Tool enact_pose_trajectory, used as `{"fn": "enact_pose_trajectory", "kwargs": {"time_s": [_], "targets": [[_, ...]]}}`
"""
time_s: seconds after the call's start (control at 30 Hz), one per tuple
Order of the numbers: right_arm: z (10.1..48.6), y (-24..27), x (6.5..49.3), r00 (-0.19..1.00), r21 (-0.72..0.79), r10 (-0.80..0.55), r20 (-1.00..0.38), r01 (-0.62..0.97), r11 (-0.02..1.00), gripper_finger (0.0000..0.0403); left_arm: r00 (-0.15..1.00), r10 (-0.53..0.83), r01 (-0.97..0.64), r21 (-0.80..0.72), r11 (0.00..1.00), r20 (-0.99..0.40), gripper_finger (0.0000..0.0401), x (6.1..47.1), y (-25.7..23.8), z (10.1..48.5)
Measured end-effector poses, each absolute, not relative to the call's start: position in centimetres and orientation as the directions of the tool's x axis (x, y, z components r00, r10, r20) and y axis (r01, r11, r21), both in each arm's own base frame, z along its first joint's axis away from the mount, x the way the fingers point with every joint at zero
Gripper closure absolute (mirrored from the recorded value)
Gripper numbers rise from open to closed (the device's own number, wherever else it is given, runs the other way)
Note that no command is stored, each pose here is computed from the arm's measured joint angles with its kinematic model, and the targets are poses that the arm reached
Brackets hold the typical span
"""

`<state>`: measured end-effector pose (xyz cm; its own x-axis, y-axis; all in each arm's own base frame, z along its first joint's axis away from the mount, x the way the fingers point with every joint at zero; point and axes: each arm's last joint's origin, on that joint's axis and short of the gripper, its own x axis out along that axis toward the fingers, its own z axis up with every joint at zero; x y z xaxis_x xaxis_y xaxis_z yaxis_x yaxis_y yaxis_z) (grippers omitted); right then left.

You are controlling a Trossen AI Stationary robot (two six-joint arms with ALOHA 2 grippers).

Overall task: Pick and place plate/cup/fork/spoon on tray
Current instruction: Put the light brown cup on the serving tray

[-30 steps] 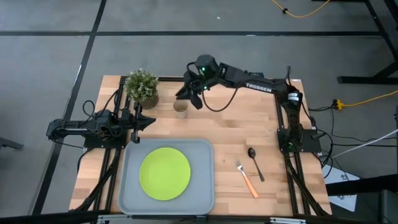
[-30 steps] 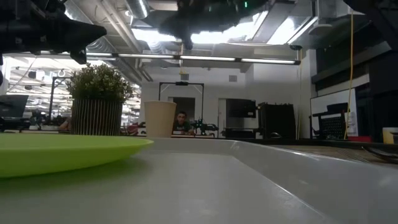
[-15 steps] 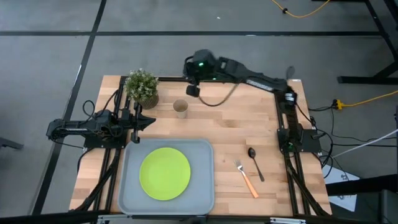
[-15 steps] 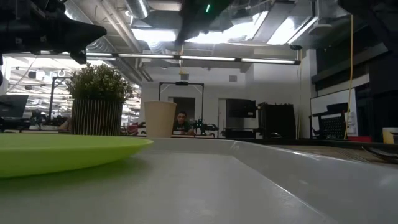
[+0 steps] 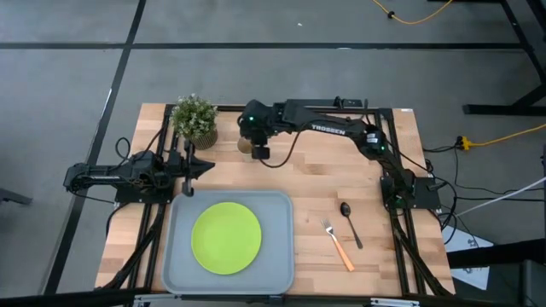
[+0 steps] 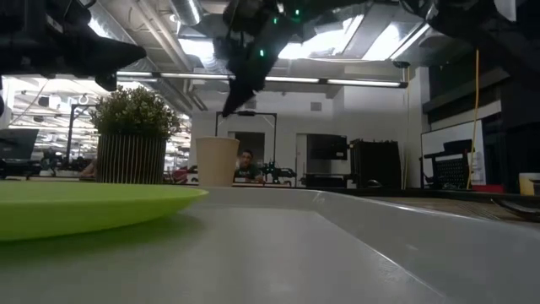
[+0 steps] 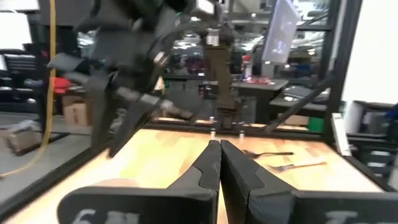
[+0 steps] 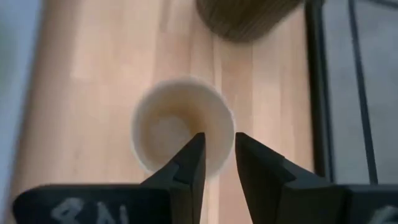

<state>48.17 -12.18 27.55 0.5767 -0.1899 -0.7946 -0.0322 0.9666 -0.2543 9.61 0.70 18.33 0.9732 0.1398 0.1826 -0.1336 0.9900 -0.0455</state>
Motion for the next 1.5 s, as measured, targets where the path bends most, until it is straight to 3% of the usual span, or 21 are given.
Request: {"fn": "enact_pose_trajectory", "kwargs": {"time_s": [0.27, 1.03, 1.17, 1.3, 1.4, 1.5], "targets": [[26.0, -8.9, 48.7, 0.554, -0.181, -0.070, -0.829, -0.147, 0.972, 0.0311, 0.960, 0.231, -0.227, -0.043, 0.973, 0.157, 0.0401, 9.6, 1.0, 18.1], [22.3, -8.8, 49.2, 0.512, -0.176, -0.073, -0.856, -0.156, 0.972, 0.0311, 0.960, 0.233, -0.228, -0.054, 0.972, 0.156, 0.0401, 9.6, 1.0, 18.1], [20.8, -9.2, 48.9, 0.479, -0.189, -0.100, -0.872, -0.141, 0.972, 0.0311, 0.960, 0.233, -0.228, -0.054, 0.972, 0.156, 0.0401, 9.6, 1.0, 18.1], [20.1, -9.5, 48.8, 0.452, -0.294, -0.218, -0.865, -0.103, 0.950, 0.0311, 0.960, 0.233, -0.228, -0.054, 0.972, 0.156, 0.0401, 9.6, 1.0, 18.1], [20.0, -9.6, 48.8, 0.443, -0.314, -0.245, -0.862, -0.088, 0.945, 0.0331, 0.960, 0.233, -0.228, -0.054, 0.972, 0.156, 0.0401, 9.6, 1.0, 18.1], [20.0, -9.6, 48.8, 0.435, -0.329, -0.263, -0.861, -0.082, 0.941, 0.0384, 0.960, 0.233, -0.228, -0.054, 0.972, 0.156, 0.0401, 9.6, 1.0, 18.1]]}}
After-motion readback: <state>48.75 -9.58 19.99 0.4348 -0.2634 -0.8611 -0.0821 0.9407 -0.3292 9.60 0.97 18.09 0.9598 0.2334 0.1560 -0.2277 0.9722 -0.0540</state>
